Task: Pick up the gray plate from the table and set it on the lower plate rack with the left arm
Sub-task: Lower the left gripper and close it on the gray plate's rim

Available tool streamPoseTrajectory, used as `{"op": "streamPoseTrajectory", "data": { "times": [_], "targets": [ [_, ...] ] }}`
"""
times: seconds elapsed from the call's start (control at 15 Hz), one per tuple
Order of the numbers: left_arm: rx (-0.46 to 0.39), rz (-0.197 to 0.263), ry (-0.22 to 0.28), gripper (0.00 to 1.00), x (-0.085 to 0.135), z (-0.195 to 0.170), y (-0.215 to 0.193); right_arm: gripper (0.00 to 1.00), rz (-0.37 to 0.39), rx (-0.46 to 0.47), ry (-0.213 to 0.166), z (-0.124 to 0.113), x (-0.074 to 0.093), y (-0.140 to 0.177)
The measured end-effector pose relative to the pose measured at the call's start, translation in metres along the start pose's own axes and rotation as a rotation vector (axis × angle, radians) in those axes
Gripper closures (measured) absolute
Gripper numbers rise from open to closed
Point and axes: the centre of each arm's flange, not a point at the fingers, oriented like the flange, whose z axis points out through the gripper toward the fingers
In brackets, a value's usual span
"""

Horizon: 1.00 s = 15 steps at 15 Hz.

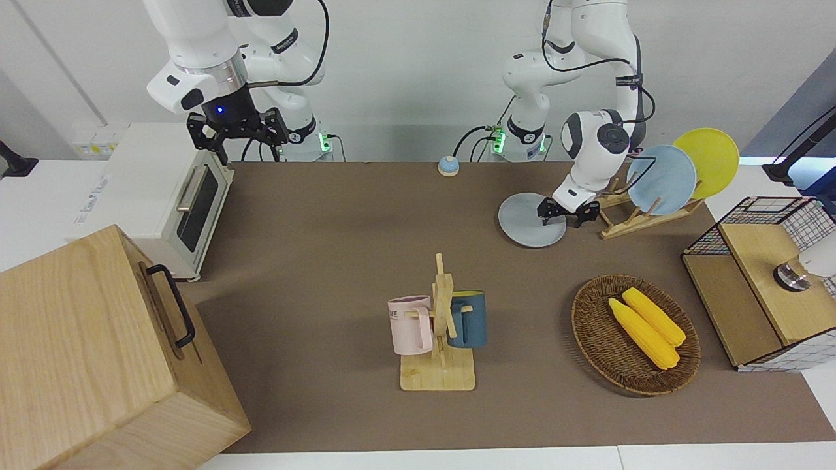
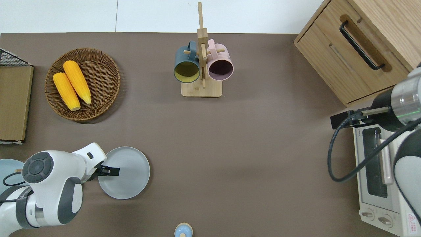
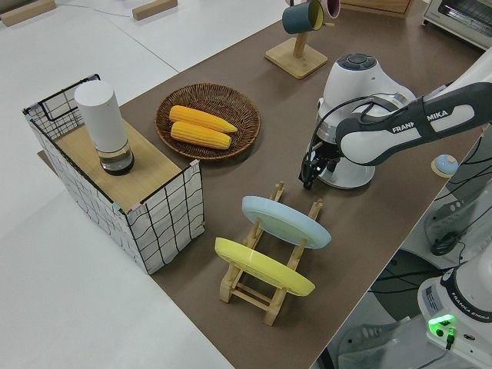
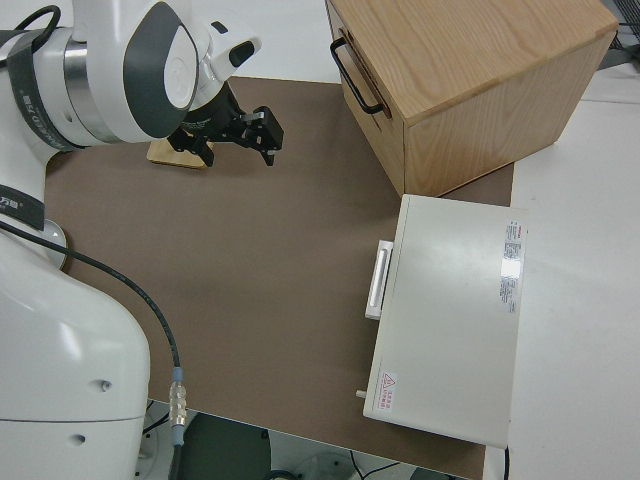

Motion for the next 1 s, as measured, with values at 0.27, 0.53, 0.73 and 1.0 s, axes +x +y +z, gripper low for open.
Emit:
{"op": "streamPoseTrajectory", "data": {
  "times": [0.27, 0.53, 0.73, 1.0],
  "targets": [
    [0.003, 0.001, 0.01, 0.27, 0.0014, -0.0043, 0.0001, 0.01, 0.0, 0.0, 0.0, 0.0, 0.0, 0.0],
    [0.004, 0.002, 0.013, 0.71, 0.0018, -0.0058, 0.0003, 0.01, 0.0, 0.0, 0.0, 0.0, 0.0, 0.0],
    [0.003, 0.009, 0.008, 0.99, 0.0012, -0.0037, 0.0011, 0.01, 0.0, 0.0, 0.0, 0.0, 0.0, 0.0],
    [0.002, 0.013, 0.005, 1.0, 0.0012, -0.0021, 0.0012, 0.01, 0.0, 0.0, 0.0, 0.0, 0.0, 0.0]
  ]
}}
